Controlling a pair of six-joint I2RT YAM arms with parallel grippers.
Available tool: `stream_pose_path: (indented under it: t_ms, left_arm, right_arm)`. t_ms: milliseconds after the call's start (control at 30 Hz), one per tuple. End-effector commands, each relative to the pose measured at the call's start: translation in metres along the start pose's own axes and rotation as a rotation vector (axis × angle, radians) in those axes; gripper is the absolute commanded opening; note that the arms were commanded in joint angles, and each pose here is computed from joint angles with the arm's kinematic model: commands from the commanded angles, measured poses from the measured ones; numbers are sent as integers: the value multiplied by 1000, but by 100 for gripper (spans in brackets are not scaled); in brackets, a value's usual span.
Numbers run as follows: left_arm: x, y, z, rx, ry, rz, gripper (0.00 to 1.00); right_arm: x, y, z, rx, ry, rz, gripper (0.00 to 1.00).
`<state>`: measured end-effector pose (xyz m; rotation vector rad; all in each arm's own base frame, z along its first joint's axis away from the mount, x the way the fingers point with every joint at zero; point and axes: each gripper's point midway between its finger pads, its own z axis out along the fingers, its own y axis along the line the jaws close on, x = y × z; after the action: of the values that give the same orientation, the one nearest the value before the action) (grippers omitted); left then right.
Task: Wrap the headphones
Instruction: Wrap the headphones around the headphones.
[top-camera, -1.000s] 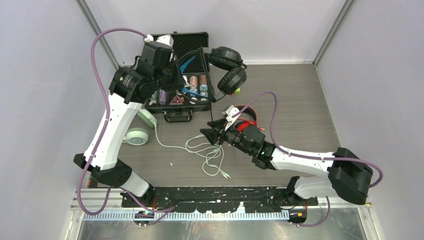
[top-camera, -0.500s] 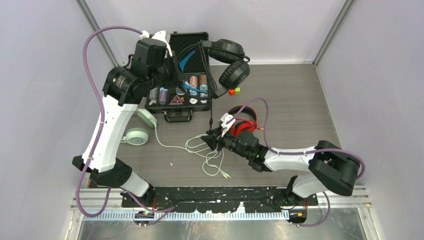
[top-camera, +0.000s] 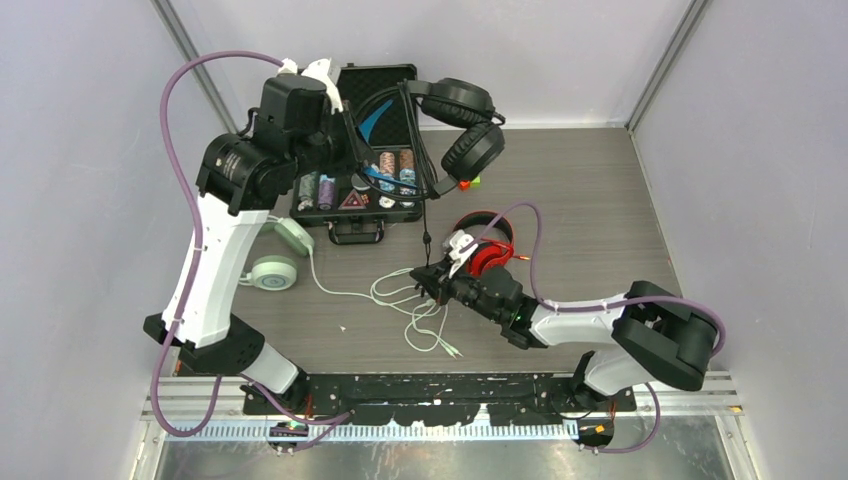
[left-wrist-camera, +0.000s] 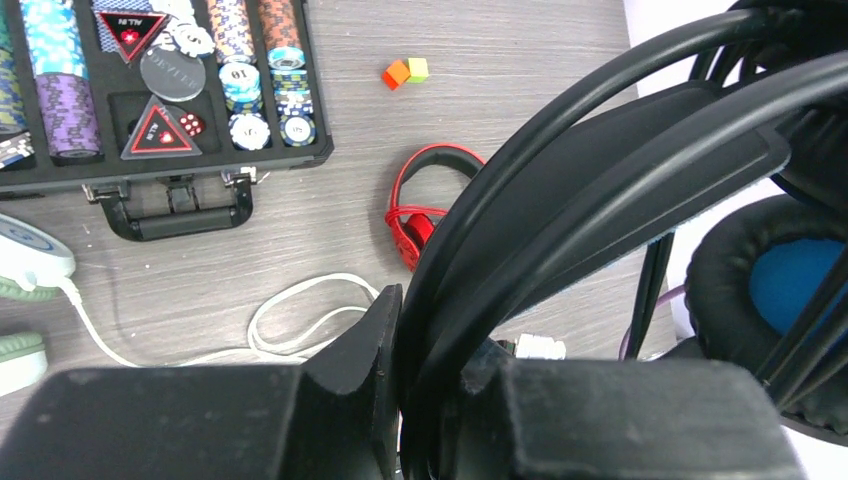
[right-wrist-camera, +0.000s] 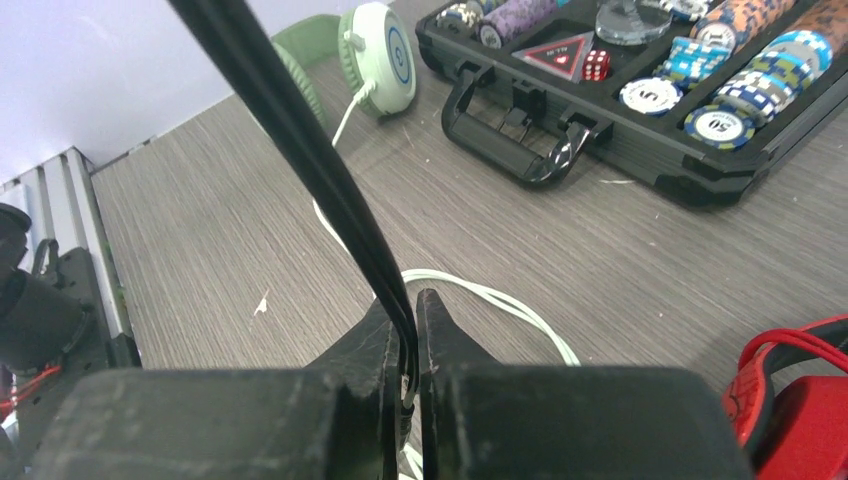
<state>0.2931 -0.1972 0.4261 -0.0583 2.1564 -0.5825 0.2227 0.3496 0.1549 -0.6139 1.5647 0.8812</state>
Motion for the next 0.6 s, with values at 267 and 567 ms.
stream_pose_path:
  t_ms: [267,567]
  left_arm:
    - [-40,-34,-47,195,-156,-28,0]
    - [-41,-33,-51,218,-151,-21,0]
  right_arm:
    - [-26,-18,-22,83,-72,7,1]
    - [-30,-37,-34,127,-81,31,0]
